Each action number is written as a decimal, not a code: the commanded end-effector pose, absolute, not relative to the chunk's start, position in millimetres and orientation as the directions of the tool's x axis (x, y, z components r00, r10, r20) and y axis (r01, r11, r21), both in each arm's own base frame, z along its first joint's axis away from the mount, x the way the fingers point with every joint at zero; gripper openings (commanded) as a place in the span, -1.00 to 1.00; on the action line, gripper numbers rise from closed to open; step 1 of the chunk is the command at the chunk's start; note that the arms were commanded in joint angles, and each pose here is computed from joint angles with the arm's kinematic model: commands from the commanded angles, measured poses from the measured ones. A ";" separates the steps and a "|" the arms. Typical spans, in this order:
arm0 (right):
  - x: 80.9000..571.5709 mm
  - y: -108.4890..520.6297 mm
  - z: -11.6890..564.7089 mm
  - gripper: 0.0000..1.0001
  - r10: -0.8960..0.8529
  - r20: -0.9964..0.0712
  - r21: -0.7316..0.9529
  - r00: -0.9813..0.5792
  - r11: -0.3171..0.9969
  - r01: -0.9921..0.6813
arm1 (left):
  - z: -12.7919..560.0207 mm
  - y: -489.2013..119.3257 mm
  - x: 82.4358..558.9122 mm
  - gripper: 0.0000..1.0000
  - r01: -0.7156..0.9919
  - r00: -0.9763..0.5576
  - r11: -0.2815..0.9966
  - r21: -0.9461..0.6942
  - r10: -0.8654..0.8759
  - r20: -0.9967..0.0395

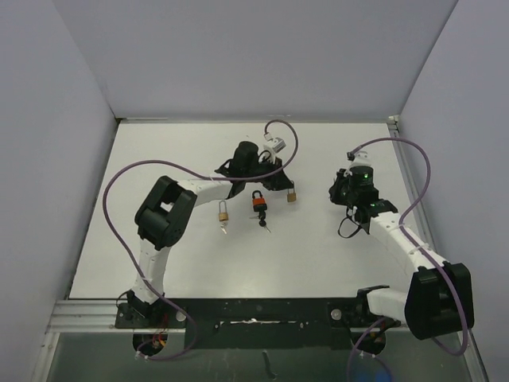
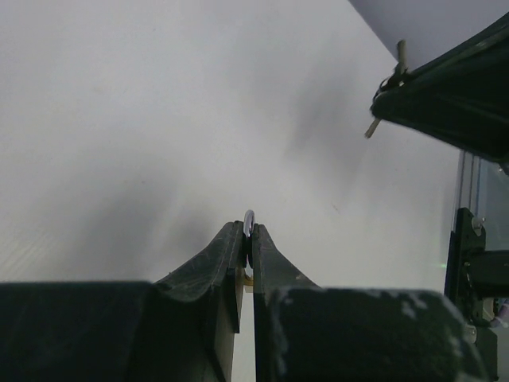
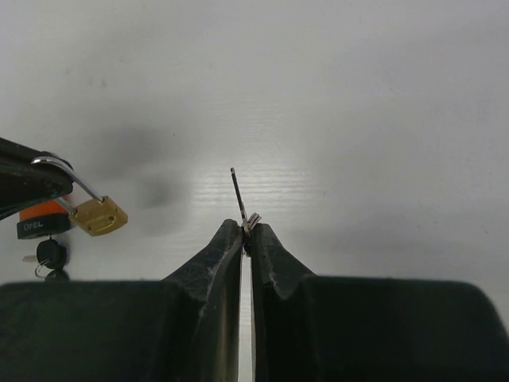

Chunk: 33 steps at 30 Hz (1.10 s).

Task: Lock with the key
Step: Place the lock at the center of the board.

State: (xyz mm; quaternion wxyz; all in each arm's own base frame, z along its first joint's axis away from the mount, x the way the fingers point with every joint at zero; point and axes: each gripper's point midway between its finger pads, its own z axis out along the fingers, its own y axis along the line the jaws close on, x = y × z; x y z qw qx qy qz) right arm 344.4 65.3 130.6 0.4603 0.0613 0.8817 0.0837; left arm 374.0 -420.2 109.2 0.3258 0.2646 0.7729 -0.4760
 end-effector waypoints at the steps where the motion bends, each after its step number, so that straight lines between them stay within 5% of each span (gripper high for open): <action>1: 355.3 77.3 123.5 -1.00 0.198 -0.796 0.249 -0.572 0.968 -0.011 | 149.8 -447.7 387.2 -1.00 0.791 -0.576 0.255 -0.556 0.007 -0.817; 25: 376.8 103.0 55.9 -1.00 0.153 -0.690 0.280 -0.707 0.958 -0.066 | 62.7 -471.1 383.7 -1.00 0.660 -0.747 0.271 -0.700 0.135 -0.652; 30: 379.7 105.7 47.0 -1.00 0.144 -0.680 0.279 -0.719 0.958 -0.072 | 61.2 -470.5 385.8 -0.57 0.665 -0.741 0.275 -0.694 0.131 -0.658; 33: 379.9 107.2 44.8 -1.00 0.136 -0.677 0.274 -0.723 0.959 -0.076 | 62.2 -470.7 388.8 -0.47 0.671 -0.735 0.279 -0.687 0.123 -0.667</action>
